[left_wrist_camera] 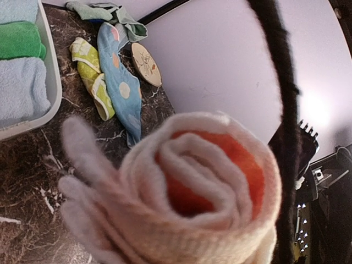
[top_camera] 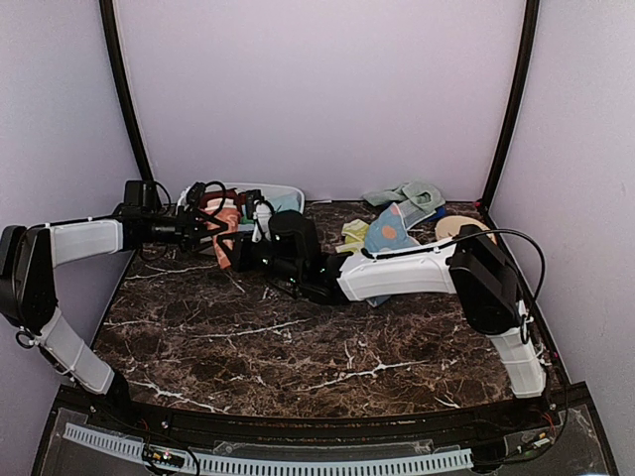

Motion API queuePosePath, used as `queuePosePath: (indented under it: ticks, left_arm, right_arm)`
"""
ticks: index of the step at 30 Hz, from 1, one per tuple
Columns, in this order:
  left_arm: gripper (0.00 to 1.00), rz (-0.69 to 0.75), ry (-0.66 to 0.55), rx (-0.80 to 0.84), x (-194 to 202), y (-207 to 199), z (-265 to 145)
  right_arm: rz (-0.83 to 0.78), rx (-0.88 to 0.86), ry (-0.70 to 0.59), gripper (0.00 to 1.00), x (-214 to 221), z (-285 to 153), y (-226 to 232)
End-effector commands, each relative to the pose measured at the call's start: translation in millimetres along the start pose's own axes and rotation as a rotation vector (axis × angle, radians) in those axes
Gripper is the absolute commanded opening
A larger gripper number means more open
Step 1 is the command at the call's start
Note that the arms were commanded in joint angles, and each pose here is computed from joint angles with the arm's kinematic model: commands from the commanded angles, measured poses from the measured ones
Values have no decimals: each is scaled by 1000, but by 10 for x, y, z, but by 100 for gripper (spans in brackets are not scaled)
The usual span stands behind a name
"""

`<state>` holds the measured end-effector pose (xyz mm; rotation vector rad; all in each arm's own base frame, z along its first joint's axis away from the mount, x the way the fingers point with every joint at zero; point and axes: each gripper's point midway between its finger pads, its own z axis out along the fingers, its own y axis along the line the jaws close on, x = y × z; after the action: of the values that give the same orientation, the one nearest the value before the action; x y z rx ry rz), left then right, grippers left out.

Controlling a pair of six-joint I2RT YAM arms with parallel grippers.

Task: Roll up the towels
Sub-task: Pass from the right arm to the left

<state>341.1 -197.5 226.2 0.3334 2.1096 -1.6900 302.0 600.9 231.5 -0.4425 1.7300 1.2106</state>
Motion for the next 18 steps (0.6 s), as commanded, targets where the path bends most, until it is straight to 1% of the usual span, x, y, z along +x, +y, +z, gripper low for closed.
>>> queuePosePath:
  ticks: [1, 2, 4, 6, 7, 8, 10, 11, 12, 13, 14, 15, 18]
  left_arm:
    - [29, 79, 73, 110, 134, -326, 95]
    - [24, 78, 73, 113, 126, -327, 97]
    - [20, 73, 77, 127, 114, -352, 96]
    - [7, 70, 85, 146, 107, -391, 95]
    - [0, 73, 87, 152, 99, -407, 92]
    - [0, 86, 89, 151, 95, -412, 90]
    - [0, 136, 80, 113, 24, -392, 74]
    - [0, 188, 78, 63, -45, -367, 61]
    - [0, 259, 82, -10, -143, -335, 48]
    - [0, 310, 102, -110, -215, -248, 17]
    - [0, 374, 121, -208, -306, -182, -34]
    - [0, 419, 131, -311, -403, -85, -104]
    - [0, 586, 129, -595, -788, 162, -391]
  right_arm:
    - [12, -322, 68, 0, 148, -51, 721]
    - [15, -343, 80, 0, 165, -51, 750]
    - [25, -380, 96, 0, 181, -50, 767]
    - [46, -395, 102, 4, 181, -55, 743]
    - [55, -396, 106, 10, 182, -59, 716]
    - [64, -395, 109, 17, 180, -77, 671]
    - [73, -378, 92, 25, 105, -151, 569]
    - [72, -364, 76, 29, 33, -203, 510]
    - [63, -344, 62, 37, -65, -258, 451]
    - [49, -310, 54, 48, -143, -309, 356]
    - [24, -283, 38, 56, -261, -387, 294]
    - [2, -243, 24, 60, -357, -474, 192]
    - [-35, -137, -29, 65, -680, -773, -134]
